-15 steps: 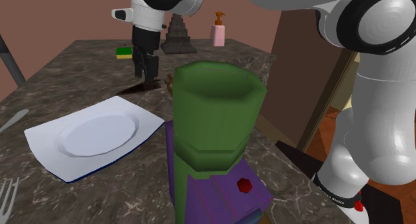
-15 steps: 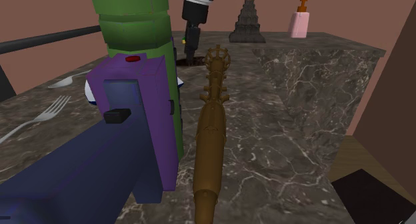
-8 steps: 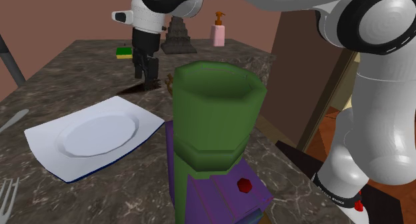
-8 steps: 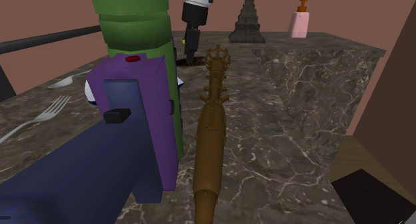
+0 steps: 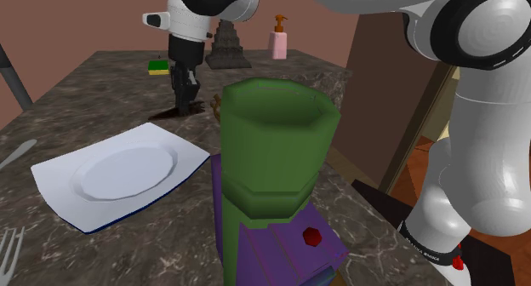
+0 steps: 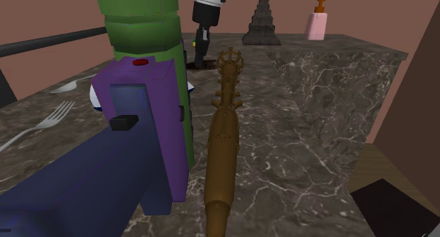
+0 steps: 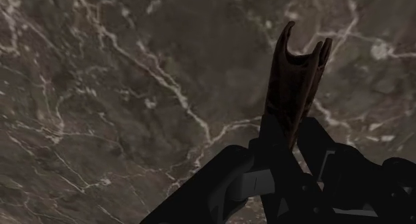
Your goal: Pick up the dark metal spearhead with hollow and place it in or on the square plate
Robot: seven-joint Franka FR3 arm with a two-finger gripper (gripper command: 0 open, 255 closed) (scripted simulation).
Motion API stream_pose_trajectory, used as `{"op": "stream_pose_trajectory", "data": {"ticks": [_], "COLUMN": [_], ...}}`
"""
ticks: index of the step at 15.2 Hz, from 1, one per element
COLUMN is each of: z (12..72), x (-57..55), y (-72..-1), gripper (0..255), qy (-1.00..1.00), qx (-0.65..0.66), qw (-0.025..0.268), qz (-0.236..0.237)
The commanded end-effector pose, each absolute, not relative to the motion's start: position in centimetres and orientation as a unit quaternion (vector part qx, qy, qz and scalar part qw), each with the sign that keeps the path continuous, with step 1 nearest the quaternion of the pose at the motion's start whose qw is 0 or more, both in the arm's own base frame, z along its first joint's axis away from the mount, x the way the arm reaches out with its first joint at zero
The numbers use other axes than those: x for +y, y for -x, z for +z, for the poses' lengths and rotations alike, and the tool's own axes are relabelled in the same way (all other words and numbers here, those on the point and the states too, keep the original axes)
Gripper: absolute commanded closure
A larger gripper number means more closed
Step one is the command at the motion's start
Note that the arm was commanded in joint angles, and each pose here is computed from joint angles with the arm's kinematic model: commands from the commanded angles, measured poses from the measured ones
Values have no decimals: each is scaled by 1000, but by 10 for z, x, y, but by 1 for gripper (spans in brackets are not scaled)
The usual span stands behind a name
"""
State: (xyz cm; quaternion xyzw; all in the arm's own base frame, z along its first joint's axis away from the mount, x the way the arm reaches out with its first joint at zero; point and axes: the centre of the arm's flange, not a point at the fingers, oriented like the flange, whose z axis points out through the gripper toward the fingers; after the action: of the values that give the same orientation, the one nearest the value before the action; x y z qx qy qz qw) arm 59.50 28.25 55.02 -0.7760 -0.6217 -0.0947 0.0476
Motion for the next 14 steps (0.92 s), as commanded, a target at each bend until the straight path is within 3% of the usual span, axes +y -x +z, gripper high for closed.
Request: {"op": "stream_pose_trajectory", "data": {"ticks": [1,14], "z": [547,611], "x": [283,283], "y": [-595,-595], "gripper": [255,255], "qy": [776,776], "qx": [-622,-622], "qw": [49,49], "qz": [-91,-92]}}
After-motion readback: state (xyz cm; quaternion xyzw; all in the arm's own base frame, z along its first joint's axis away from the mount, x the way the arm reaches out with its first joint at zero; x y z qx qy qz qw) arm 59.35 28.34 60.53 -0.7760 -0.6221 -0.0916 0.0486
